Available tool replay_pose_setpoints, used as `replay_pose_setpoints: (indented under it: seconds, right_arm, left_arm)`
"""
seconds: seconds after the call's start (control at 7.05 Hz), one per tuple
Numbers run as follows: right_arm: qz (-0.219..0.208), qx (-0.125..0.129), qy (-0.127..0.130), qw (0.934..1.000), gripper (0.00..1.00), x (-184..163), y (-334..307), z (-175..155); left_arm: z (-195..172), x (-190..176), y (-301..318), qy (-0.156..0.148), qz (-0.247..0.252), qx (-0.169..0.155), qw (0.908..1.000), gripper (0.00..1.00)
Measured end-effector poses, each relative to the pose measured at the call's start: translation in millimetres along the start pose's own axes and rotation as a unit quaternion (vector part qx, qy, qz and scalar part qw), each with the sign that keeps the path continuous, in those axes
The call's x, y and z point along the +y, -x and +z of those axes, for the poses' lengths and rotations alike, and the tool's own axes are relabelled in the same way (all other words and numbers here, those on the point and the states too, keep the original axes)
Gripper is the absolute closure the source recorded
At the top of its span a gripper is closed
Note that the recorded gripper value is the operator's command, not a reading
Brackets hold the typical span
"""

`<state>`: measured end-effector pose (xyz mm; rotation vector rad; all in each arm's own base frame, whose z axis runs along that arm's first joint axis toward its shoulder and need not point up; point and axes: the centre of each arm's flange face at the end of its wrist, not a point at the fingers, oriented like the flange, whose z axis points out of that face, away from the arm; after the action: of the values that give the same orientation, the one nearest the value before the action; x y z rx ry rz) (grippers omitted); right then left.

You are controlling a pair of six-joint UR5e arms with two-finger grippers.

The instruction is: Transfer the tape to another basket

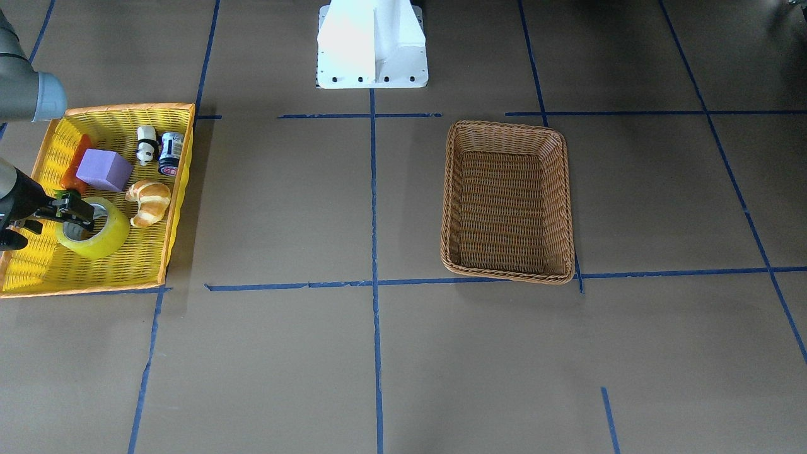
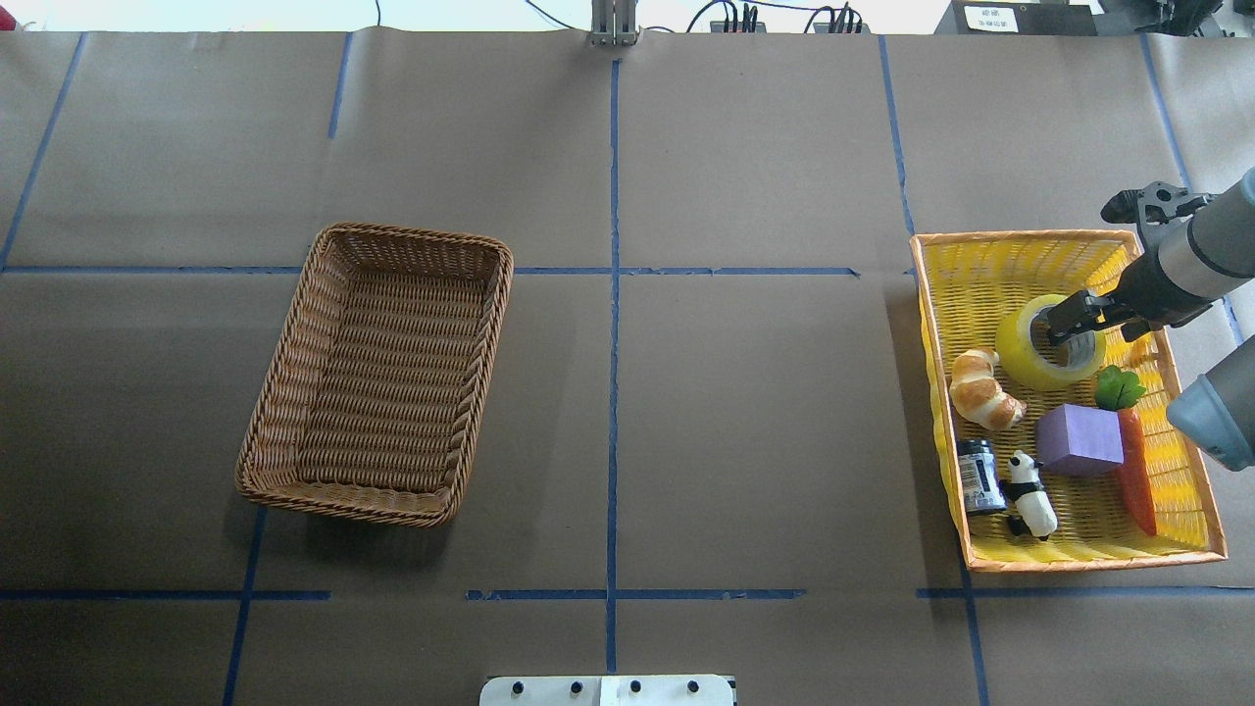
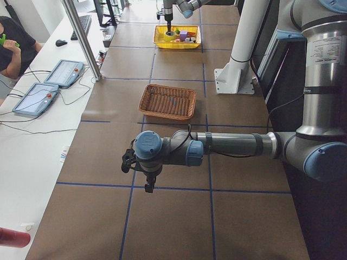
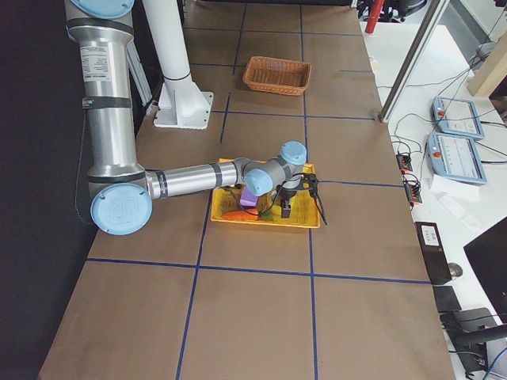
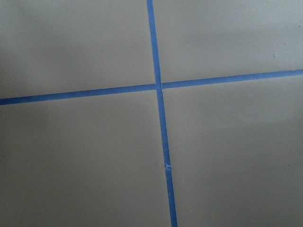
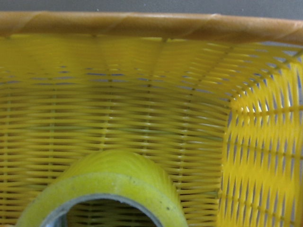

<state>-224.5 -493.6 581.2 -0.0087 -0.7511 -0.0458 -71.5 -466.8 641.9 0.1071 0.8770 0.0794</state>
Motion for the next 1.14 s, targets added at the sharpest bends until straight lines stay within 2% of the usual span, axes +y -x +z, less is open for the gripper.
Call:
replay_pose_setpoints:
  seconds: [0.14,0.43,0.57,0.85,1.14]
  right_arm:
    - [0.001,0.002,0.003,1.0,0.06,0.6,-1.4,2.9]
    - [0.002,0.002,0.004,1.0,0.55,0.8,-1.5,4.5]
    - [0.002,0.002,0.004,1.0,0.7,0.5,-0.5,4.6]
    - [0.0,0.001,0.003,1.0,0.89,-0.8,1.9,3.9]
    - [-0.003,0.0,0.001,1.0,0.99,-1.1,2.7,2.3]
  left_arm:
    - [-0.3,-0.1,-0.6,-0.001,0.0,0.003,1.0,0.0]
    - [-0.5,-0.1,-1.0,-0.001,0.0,0.004,1.0,0.0]
    - [-1.0,-0.3,-1.6,-0.001,0.001,0.004,1.0,0.0]
    - [-1.8,-0.6,-2.6,-0.002,0.002,0.005,1.0,0.0]
    - [-1.7,-0.8,-3.2,-0.002,0.002,0.005,1.0,0.0]
